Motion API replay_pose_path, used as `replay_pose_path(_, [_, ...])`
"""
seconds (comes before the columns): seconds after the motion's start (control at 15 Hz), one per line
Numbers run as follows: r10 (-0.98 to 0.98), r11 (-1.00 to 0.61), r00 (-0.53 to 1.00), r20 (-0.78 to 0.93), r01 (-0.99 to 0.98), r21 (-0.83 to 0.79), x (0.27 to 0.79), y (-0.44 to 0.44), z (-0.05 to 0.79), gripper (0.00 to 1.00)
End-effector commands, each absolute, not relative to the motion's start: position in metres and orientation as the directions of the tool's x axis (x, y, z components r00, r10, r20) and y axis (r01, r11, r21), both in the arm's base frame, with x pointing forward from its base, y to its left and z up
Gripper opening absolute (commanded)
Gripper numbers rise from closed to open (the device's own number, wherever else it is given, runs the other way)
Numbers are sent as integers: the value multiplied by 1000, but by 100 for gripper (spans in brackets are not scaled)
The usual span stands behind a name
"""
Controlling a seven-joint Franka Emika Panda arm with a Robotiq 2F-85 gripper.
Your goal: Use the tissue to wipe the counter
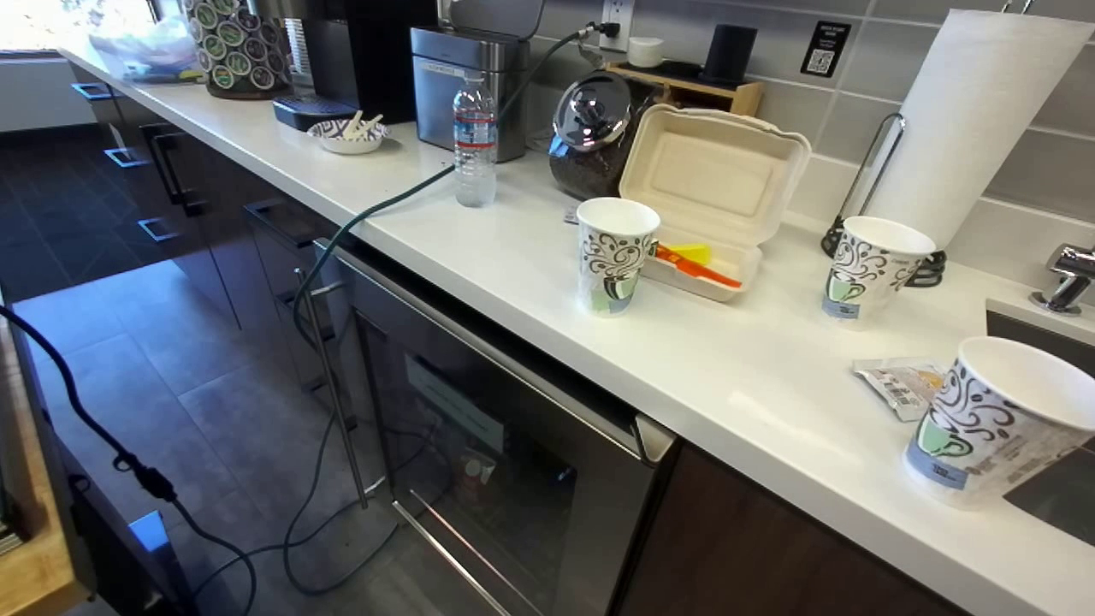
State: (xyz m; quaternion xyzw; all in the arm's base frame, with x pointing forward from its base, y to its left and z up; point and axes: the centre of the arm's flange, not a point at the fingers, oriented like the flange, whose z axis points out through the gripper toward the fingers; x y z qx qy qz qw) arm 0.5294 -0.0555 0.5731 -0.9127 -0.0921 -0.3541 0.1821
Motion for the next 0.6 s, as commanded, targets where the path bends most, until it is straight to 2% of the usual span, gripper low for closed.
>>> replay_pose_path(0.0, [49, -911, 728, 684, 313, -267, 530, -50, 573, 1])
replay_pose_path(0.2, [57, -910, 726, 686, 320, -263, 530, -52, 571, 0])
replay_pose_path(0.53, [219, -867, 839, 499, 402, -295, 540, 15, 521, 0])
